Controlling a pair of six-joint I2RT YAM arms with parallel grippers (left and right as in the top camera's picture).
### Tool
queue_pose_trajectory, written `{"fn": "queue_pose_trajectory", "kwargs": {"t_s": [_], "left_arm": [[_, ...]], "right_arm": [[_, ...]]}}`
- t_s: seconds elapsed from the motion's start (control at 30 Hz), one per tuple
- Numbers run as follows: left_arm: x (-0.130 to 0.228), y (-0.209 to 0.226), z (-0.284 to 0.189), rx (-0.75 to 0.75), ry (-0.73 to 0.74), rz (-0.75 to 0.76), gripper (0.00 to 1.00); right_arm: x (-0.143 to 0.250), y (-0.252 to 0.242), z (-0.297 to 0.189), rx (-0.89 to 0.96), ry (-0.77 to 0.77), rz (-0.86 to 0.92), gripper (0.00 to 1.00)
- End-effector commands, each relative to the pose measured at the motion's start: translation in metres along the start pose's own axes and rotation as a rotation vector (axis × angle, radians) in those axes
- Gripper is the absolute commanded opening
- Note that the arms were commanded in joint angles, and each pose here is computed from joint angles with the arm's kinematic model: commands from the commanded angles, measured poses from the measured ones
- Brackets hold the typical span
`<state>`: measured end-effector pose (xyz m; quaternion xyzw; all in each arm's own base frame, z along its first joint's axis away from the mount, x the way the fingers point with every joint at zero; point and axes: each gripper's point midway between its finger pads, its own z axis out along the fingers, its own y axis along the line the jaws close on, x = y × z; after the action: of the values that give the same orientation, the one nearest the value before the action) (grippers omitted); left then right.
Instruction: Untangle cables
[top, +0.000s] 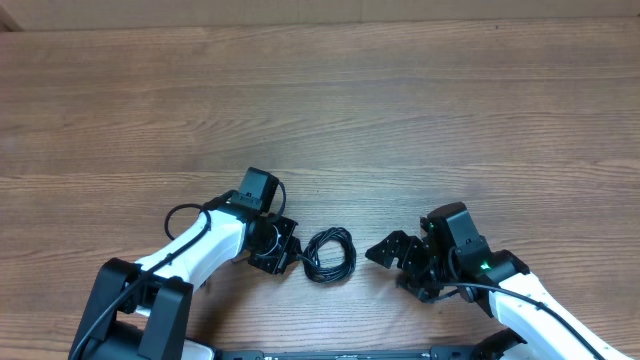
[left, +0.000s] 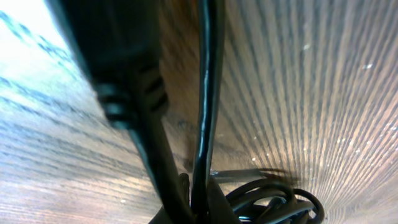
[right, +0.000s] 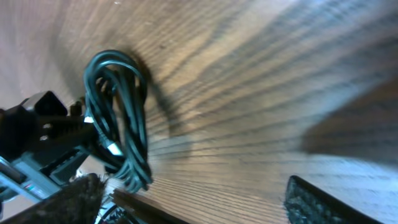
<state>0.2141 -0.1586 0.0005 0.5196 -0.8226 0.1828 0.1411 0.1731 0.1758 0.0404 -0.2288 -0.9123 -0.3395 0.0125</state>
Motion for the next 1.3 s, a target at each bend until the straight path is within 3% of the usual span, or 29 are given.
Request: {"fn": "queue_pose_trajectory", "kwargs": {"t_s": [0.0, 0.07, 0.27, 0.5, 0.73, 0.87, 1.07, 1.27], "left_arm": [[-0.004, -0.003, -0.001, 0.0, -0.032, 0.029, 0.04], [-0.005, -0.005, -0.001, 0.009, -0.038, 0.059, 0.04], [-0.006, -0.058, -0.007, 0.2, -0.115, 0.637, 0.04], [-0.008, -0.074, -0.011, 0.24, -0.184, 0.905, 0.04], [0.028, -0.082, -0.016, 0.369, -0.042, 1.141, 0.04], [0.038, -0.084, -0.024, 0.434, 0.027, 1.203, 0.04], [0.042, -0.086, -0.046, 0.565, 0.138, 1.205, 0.04], [0.051, -0.088, -0.069, 0.701, 0.244, 1.218, 0.04]], "right_arm": [[0.0, 0.018, -0.003, -0.069, 0.01, -0.011, 0.86], [0.0, 0.037, -0.005, -0.153, 0.029, -0.015, 0.86], [-0.013, 0.056, -0.008, -0.22, -0.035, -0.067, 0.77], [-0.024, 0.049, -0.004, -0.159, -0.132, -0.078, 0.76], [-0.025, 0.048, 0.0, -0.124, -0.182, -0.114, 0.73], [-0.027, 0.054, -0.001, -0.143, -0.192, -0.135, 0.72], [-0.027, 0.065, -0.003, -0.169, -0.212, -0.342, 0.73], [-0.021, 0.074, -0.004, -0.205, -0.198, -0.505, 0.82]]}}
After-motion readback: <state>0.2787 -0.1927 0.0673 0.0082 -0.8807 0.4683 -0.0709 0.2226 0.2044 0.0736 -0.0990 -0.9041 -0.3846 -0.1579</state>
